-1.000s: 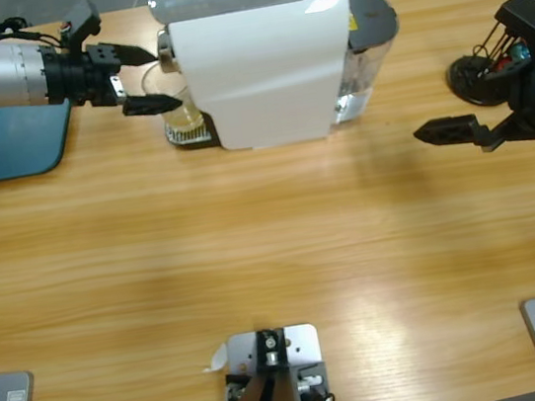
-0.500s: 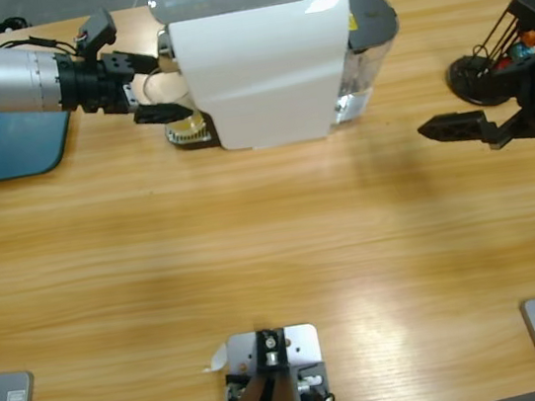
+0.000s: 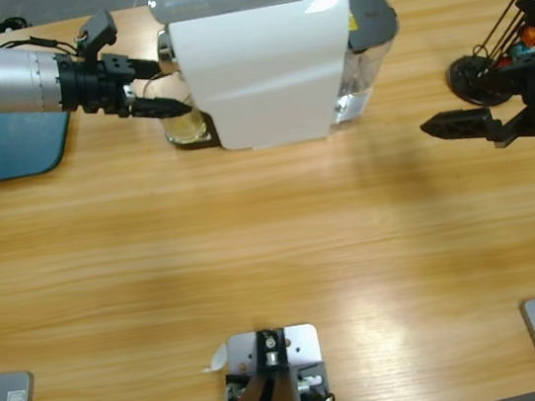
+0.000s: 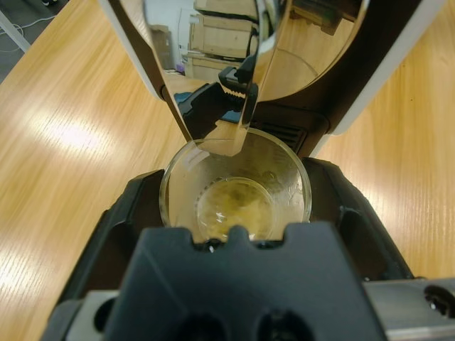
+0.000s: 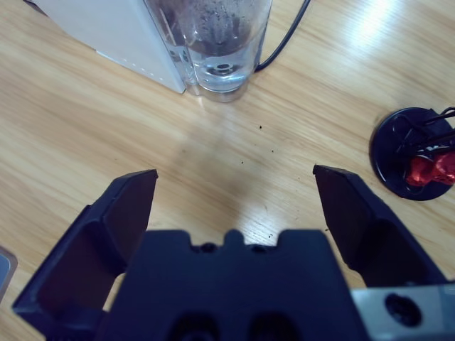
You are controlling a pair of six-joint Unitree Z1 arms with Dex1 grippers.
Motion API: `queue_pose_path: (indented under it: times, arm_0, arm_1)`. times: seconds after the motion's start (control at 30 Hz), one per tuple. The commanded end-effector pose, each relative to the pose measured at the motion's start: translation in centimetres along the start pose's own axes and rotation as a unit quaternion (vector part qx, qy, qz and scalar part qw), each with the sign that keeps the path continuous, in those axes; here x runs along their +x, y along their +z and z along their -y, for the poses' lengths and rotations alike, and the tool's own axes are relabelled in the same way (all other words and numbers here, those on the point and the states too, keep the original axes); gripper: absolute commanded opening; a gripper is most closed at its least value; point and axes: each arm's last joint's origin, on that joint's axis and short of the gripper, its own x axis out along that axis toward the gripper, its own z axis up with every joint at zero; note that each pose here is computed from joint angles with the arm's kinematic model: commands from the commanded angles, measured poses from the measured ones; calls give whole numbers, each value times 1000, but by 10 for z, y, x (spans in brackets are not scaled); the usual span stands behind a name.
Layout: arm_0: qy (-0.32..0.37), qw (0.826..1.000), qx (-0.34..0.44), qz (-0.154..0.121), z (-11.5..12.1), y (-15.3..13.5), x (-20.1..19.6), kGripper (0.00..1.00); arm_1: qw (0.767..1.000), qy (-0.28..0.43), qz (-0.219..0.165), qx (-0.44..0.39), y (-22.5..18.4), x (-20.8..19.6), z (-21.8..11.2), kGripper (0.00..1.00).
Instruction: Pour coffee
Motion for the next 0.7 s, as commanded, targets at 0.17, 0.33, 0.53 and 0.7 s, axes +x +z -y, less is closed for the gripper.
queue_pose_path:
  times: [0.17, 0.33, 0.53, 0.7]
  arm_0:
    - [66, 996, -49, -30, 0, -18, -37, 186]
    - [193, 972, -131, -39, -12, -27, -93, 186]
    - [337, 911, -226, -69, -30, -47, -134, 191]
    - [394, 870, -282, -96, -43, -79, -148, 191]
  arm_1:
    - [1000, 2, -13, 10, -7, 7, 2, 1000]
    - [1000, 4, -15, 10, -9, 10, 2, 1000]
    - [1000, 8, -13, 10, -14, 7, 2, 1000]
    - [1000, 15, -16, 10, -14, 8, 1, 1000]
